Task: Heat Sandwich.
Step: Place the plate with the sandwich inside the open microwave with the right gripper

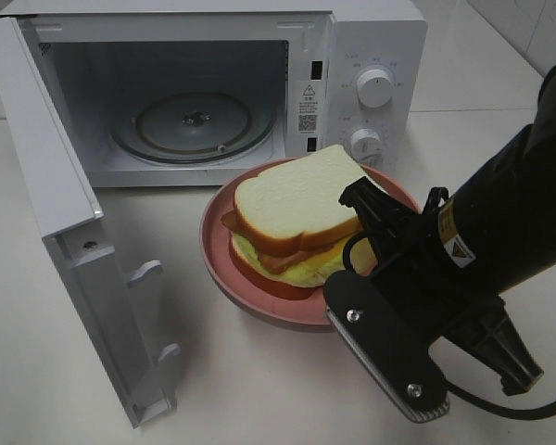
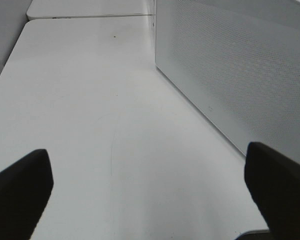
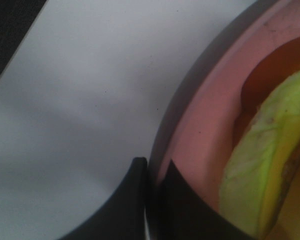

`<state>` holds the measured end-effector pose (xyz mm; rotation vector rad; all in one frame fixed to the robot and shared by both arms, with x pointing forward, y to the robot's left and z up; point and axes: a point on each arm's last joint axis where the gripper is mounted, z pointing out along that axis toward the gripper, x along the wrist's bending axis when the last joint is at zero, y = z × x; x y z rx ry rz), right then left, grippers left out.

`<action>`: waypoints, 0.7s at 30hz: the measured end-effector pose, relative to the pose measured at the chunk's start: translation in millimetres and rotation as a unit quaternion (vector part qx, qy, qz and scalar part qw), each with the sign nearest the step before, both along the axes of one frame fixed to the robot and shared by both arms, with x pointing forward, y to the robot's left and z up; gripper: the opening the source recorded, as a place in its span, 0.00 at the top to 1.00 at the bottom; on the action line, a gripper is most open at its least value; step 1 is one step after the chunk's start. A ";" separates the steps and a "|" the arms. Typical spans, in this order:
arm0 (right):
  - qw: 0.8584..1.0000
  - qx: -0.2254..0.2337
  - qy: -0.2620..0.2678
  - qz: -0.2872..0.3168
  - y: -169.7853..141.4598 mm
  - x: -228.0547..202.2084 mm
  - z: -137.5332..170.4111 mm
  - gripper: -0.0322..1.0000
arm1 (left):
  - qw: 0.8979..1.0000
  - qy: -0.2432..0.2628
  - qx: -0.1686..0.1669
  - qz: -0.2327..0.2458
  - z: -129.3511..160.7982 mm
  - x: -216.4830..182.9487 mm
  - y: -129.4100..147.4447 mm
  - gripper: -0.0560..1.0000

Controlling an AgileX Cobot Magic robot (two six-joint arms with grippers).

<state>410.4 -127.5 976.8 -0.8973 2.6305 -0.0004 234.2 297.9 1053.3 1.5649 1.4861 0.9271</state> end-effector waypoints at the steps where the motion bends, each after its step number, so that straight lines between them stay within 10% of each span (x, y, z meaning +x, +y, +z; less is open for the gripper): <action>1: 1.000 0.000 0.001 0.007 -1.4 1.8 0.0 0.94 | 1.000 0.000 0.000 0.000 0.0 0.0 0.0 0.02; 21: 0.999 0.024 0.006 0.034 15.8 20.9 4.3 0.94 | 1.000 0.000 0.000 0.000 0.0 0.0 0.0 0.02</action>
